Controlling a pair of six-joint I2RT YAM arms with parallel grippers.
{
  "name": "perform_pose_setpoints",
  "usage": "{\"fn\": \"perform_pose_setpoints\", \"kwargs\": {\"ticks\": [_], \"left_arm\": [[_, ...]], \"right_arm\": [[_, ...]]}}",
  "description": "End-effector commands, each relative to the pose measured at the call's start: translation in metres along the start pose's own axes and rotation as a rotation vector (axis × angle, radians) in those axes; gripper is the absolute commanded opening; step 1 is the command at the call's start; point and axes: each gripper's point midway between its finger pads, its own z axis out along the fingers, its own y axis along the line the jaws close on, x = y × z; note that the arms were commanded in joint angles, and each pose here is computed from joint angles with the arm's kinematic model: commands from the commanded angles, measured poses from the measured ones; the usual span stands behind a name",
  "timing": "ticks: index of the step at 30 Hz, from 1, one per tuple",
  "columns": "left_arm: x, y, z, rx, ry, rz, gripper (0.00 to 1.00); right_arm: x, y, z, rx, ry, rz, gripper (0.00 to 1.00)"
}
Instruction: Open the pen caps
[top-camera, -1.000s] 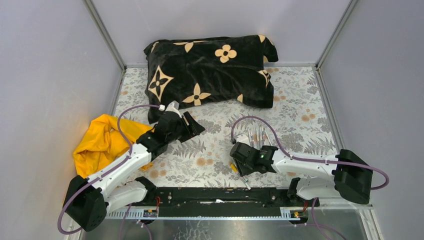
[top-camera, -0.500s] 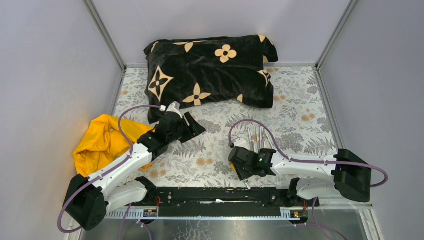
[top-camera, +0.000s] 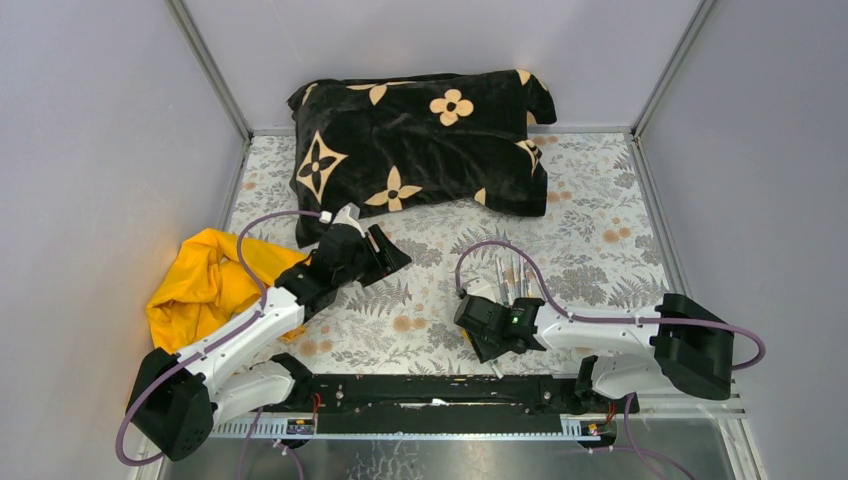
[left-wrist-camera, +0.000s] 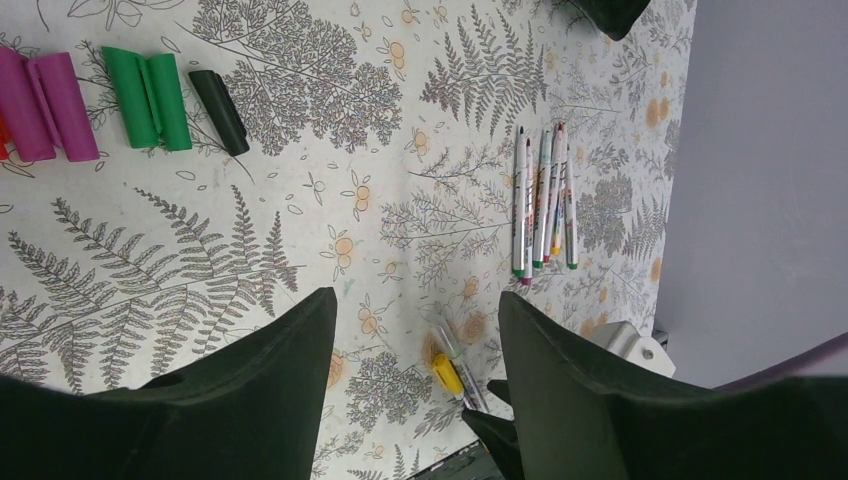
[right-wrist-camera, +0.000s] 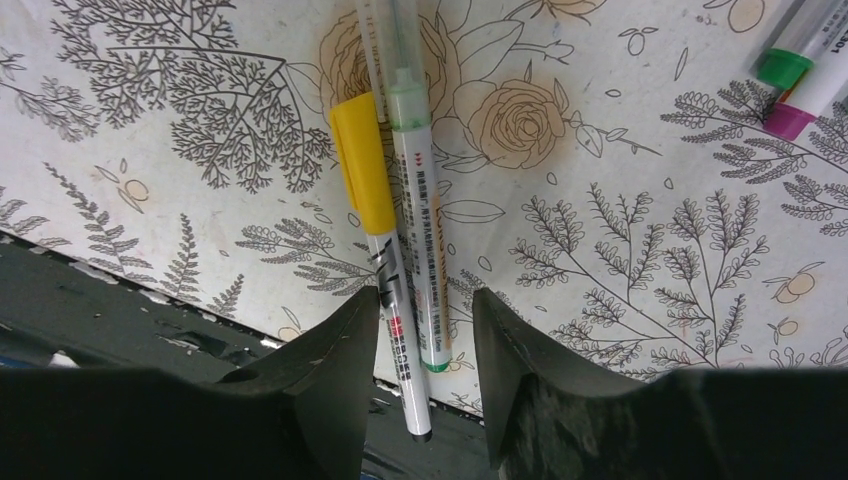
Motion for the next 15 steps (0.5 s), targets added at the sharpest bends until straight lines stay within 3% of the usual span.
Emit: {"fn": "perform_pose_setpoints", "kwargs": {"ticks": [1,15], "left_arm": [[-0.006,-0.004,0.004,0.02,-0.037,-0.003,0.67],[-0.008,-0.004,0.006,0.015,-0.046,-0.001,0.67]], "right_arm": [[0.0,0.003,0.003,0.015,0.006,0.004,0.46],[-0.008,0.002,0.013,0.065,-0.008,0.02,0.31]]}}
